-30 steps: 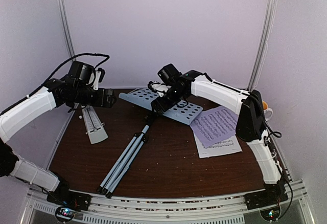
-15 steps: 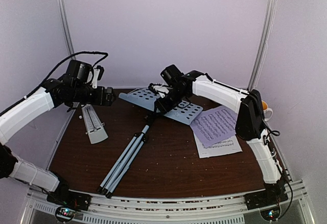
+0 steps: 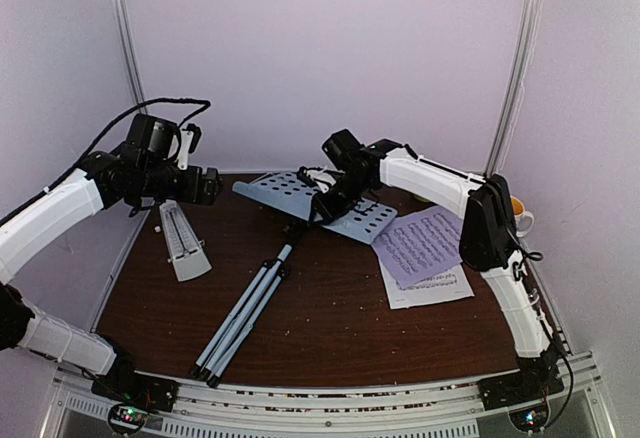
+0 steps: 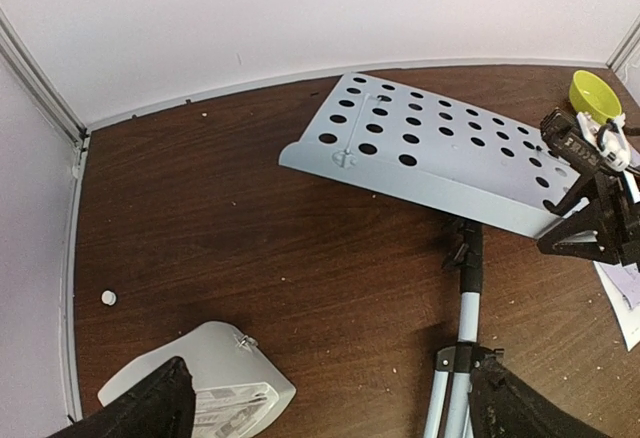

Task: Set up the instrument practice props

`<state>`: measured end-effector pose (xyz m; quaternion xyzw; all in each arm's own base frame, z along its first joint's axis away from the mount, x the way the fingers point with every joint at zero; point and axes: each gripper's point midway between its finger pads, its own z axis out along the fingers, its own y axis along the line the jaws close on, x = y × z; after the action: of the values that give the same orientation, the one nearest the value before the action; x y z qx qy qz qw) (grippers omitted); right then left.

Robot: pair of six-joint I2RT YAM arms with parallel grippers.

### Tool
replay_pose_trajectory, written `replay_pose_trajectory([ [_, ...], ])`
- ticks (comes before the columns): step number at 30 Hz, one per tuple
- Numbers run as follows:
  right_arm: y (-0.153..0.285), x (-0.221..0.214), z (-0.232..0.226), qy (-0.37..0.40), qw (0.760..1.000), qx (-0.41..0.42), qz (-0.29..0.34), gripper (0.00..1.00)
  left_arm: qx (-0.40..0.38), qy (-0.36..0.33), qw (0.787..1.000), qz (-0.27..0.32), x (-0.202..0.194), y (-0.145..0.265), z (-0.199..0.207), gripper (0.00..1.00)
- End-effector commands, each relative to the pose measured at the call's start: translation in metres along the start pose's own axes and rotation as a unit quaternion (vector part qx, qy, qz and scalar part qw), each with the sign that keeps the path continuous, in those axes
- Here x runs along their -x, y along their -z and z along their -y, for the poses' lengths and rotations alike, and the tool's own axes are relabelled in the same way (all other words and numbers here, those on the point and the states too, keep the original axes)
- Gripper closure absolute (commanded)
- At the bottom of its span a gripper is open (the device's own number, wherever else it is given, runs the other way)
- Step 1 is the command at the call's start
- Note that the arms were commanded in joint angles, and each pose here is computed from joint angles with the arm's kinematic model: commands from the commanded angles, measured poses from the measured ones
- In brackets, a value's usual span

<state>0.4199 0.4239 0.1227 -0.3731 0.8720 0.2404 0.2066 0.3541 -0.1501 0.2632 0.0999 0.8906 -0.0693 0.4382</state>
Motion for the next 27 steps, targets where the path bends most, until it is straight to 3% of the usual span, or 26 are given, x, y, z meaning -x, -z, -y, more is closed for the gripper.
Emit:
replay_pose_trajectory([
  [1,-0.008,-0.009,-0.009,-0.001,1.000,0.020,-0.022,0.79,-0.002,-0.003,1.000,0.011,0.010,0.000,0.002,0.02],
  [4,-0.009,-0.011,-0.009,0.003,1.000,0.014,-0.027,0.82,-0.006,0.000,1.000,0.015,0.013,0.001,0.004,0.02],
  [9,0.005,0.000,-0.003,0.015,0.999,-0.033,-0.011,1.00,-0.012,0.006,1.000,0.024,0.017,0.005,0.005,0.02],
  [18,0.083,0.056,-0.005,0.053,0.987,-0.118,0.095,1.00,-0.029,0.022,0.998,0.044,0.025,0.019,0.009,0.02],
  [27,0.206,0.109,-0.029,0.093,0.947,-0.190,0.240,1.00,-0.069,0.035,0.991,0.107,0.045,0.053,0.016,0.02],
])
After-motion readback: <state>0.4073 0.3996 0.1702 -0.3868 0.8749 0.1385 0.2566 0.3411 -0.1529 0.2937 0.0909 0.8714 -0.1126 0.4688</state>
